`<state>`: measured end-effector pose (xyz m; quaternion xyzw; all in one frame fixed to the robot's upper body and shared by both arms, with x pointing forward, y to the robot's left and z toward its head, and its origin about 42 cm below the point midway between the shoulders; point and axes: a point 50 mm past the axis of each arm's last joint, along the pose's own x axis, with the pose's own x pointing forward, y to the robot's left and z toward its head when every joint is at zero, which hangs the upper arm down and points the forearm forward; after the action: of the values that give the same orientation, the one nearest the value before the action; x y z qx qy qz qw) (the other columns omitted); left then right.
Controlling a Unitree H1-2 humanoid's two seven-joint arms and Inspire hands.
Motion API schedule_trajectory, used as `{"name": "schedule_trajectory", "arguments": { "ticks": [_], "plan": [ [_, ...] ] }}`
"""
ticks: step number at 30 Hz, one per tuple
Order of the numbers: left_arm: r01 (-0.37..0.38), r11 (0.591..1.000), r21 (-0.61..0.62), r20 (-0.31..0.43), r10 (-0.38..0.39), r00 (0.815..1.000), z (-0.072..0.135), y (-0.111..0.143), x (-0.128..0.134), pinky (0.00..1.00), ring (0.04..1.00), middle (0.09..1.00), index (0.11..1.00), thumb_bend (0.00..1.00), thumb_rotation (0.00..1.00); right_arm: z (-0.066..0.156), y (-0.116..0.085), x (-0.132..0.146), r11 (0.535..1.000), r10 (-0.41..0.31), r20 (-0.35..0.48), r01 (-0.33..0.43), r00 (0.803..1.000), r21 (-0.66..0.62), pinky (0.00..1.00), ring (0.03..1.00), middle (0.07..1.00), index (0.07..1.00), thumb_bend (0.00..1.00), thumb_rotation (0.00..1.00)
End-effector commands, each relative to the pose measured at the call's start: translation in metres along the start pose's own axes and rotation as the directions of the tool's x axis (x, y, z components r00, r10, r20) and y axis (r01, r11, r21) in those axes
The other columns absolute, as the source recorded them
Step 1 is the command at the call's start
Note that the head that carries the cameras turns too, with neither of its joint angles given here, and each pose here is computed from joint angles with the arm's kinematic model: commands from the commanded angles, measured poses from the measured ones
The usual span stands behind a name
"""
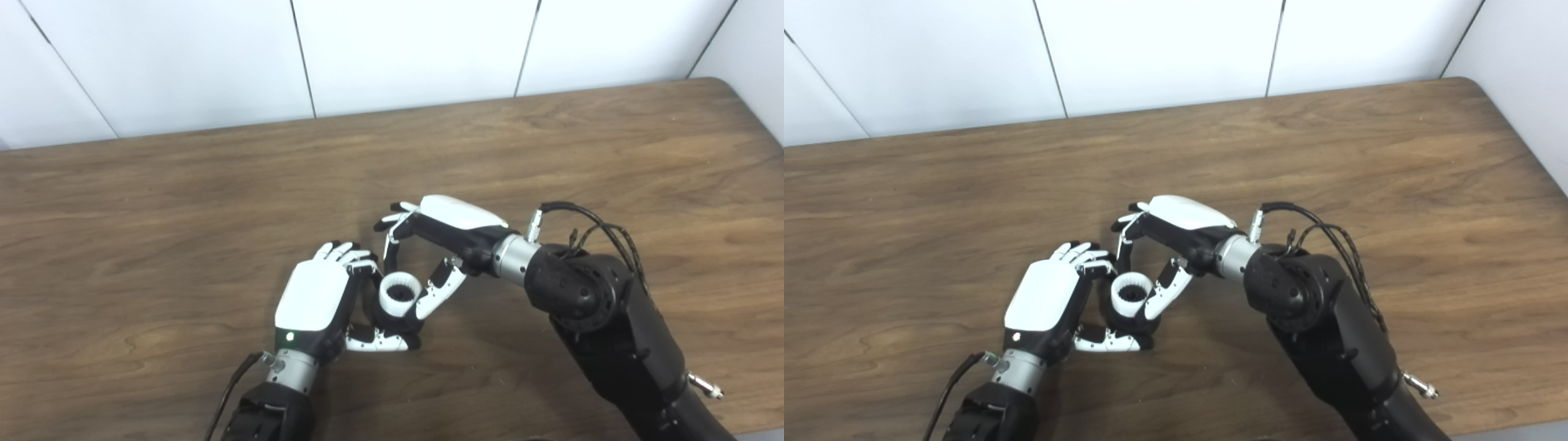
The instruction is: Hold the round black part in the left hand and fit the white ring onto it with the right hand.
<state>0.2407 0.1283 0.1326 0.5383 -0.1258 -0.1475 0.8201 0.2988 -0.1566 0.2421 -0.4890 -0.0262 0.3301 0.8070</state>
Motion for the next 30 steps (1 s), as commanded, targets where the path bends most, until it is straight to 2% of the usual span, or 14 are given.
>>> {"name": "schedule_trajectory", "arguments": {
  "ticks": [1, 23, 30],
  "plan": [
    [-0.019, 1.0, 0.003, 0.018, 0.019, 1.0, 0.0059, 0.006, 0.0038, 0.92, 0.869, 0.774, 0.486, 0.52, 0.05, 0.0048, -0.0088, -0.0012, 0.999, -0.035, 0.024, 0.036, 0.999, -0.022, 1.0, 1.0, 0.89, 0.484, 0.52, 0.13],
    [-0.02, 1.0, 0.006, 0.016, 0.02, 1.0, 0.0075, 0.0061, 0.0048, 0.91, 0.868, 0.774, 0.486, 0.52, 0.05, 0.0037, -0.0037, -0.0031, 0.999, -0.036, 0.027, 0.037, 0.999, -0.02, 1.0, 1.0, 0.89, 0.484, 0.52, 0.13],
    [-0.022, 1.0, 0.004, 0.016, 0.022, 1.0, 0.0077, 0.0059, 0.0056, 0.91, 0.868, 0.774, 0.486, 0.52, 0.05, 0.004, -0.0043, -0.003, 0.998, -0.038, 0.027, 0.04, 0.999, -0.057, 1.0, 1.0, 0.889, 0.488, 0.52, 0.14]
  ]
}}
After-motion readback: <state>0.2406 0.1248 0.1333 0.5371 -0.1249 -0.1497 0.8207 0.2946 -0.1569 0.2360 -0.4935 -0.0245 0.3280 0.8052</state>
